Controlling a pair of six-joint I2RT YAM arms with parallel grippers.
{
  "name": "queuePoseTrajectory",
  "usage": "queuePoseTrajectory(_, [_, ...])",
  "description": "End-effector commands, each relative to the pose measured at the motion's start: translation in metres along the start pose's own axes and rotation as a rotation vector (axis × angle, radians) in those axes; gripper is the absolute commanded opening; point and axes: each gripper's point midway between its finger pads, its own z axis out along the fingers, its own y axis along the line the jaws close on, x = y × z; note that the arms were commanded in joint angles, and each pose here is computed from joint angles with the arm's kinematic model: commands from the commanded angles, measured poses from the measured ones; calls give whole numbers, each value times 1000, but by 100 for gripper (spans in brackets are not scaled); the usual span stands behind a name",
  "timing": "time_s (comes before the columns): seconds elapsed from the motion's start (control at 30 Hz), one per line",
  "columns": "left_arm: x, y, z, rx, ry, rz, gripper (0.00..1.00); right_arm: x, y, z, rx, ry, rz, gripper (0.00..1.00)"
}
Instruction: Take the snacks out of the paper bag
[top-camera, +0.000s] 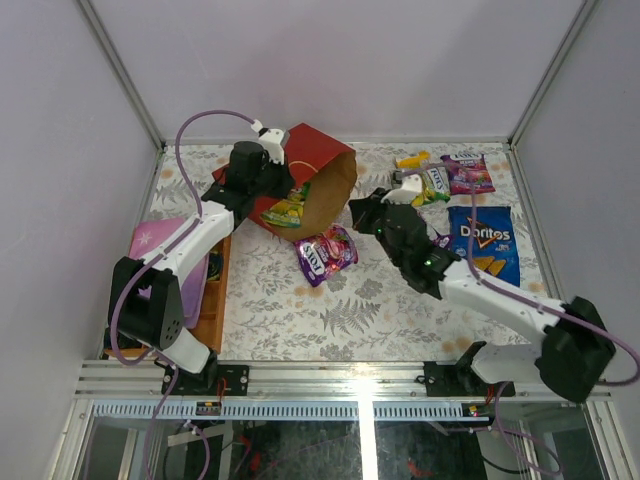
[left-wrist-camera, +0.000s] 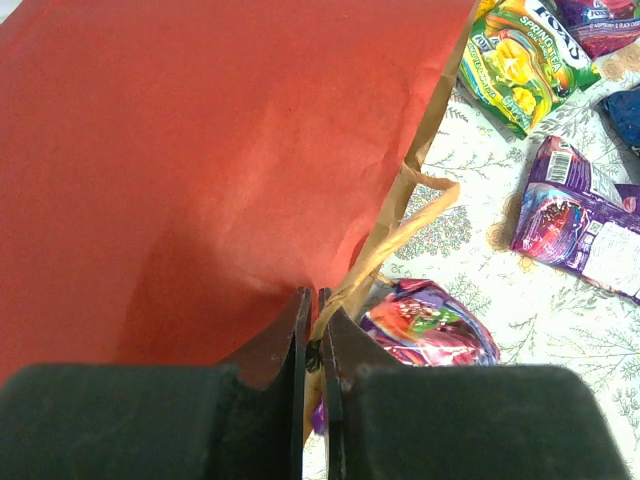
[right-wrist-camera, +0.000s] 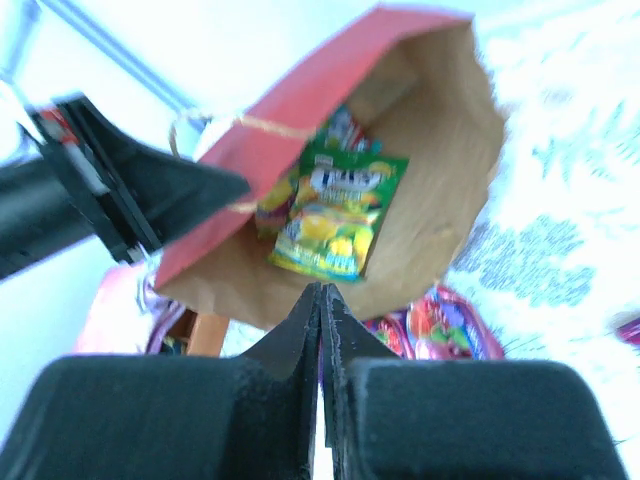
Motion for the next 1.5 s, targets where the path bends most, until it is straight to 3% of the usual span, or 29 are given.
queuePoseTrajectory(0.0, [-9, 6, 0, -18, -25, -8, 5, -57, -21, -32, 105, -173, -137, 0])
queuePoseTrajectory(0.13, [-10, 4, 1, -10, -28, -21, 5, -59, -26, -35, 137, -143, -217, 1])
queuePoseTrajectory(0.17, [-10, 4, 1, -12, -26, -21, 5, -49, -29, -30, 151, -106, -227, 13])
queuePoseTrajectory(0.2, [-10, 6, 1, -16, -24, -23, 5, -36, -34, -25, 167, -66, -236, 44])
queuePoseTrajectory(0.23, [-10, 6, 1, -18, -23, -23, 5, -24, -39, -20, 185, -24, -242, 61])
queuePoseTrajectory(0.3, [-11, 6, 0, -20, -24, -23, 5, 4, -53, -11, 226, 61, -261, 76])
queuePoseTrajectory(0.37, [-10, 6, -1, -22, -23, -23, 5, 30, -64, -3, 228, 142, -274, 80])
queuePoseTrajectory(0.6, [-8, 9, 0, -36, -17, -15, 5, 86, -98, 10, 163, 321, -231, 78])
queuePoseTrajectory(0.83, [-5, 12, 2, -45, -8, -6, 5, 124, -108, 17, -15, 467, -14, 73])
queuePoseTrajectory(1.13, [-3, 17, -1, -68, 0, 7, 5, 170, -120, 25, -51, 568, 111, 66])
queuePoseTrajectory(1.23, [-2, 18, -1, -74, 1, 9, 5, 178, -119, 26, -68, 587, 148, 59])
queuePoseTrajectory(1.4, [-2, 20, 0, -81, 4, 10, 5, 183, -118, 25, -81, 603, 159, 32])
queuePoseTrajectory(1.47, [-1, 20, 0, -82, 6, 10, 5, 180, -118, 23, -77, 602, 145, 29])
